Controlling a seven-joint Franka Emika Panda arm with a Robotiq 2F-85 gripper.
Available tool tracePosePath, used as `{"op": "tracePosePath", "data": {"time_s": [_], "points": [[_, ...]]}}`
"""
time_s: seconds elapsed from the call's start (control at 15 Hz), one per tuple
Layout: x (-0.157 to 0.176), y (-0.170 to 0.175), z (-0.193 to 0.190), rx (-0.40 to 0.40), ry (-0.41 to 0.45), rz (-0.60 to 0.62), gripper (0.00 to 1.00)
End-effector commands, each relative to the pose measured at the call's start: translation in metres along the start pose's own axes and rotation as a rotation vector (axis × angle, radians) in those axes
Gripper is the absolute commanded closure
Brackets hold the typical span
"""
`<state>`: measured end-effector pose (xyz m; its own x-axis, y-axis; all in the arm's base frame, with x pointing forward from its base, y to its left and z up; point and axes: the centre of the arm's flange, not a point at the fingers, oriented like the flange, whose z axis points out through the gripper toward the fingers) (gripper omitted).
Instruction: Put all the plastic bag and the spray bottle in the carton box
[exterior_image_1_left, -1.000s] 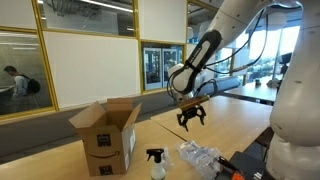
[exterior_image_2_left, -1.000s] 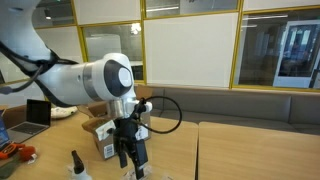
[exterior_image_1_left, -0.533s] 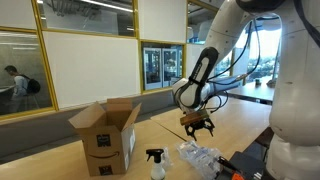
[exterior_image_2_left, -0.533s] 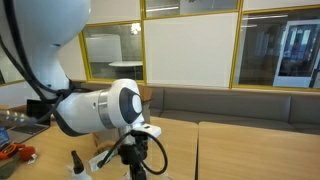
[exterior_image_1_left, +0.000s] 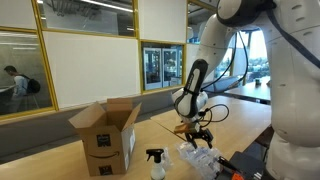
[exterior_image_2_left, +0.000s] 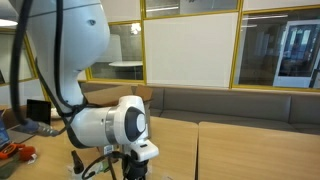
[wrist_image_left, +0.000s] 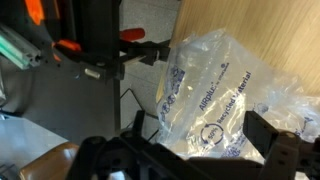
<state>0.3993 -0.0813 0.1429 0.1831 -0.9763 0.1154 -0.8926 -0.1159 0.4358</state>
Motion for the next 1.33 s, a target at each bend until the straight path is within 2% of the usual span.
{"op": "tracePosePath", "data": {"time_s": [0.0,0.33,0.6,0.8,0.93,1.27], "points": [[0.004,-0.024,0.025,0.044,-0.045,0.191,0.00],[0.020,-0.031,0.063,0.113,-0.044,0.398,0.00],[0.029,-0.031,0.090,0.120,-0.054,0.475,0.00],[0.031,-0.031,0.101,0.121,-0.051,0.490,0.00],[0.029,-0.032,0.104,0.123,-0.047,0.473,0.26],[0.021,-0.035,0.097,0.147,-0.030,0.424,0.65]]}}
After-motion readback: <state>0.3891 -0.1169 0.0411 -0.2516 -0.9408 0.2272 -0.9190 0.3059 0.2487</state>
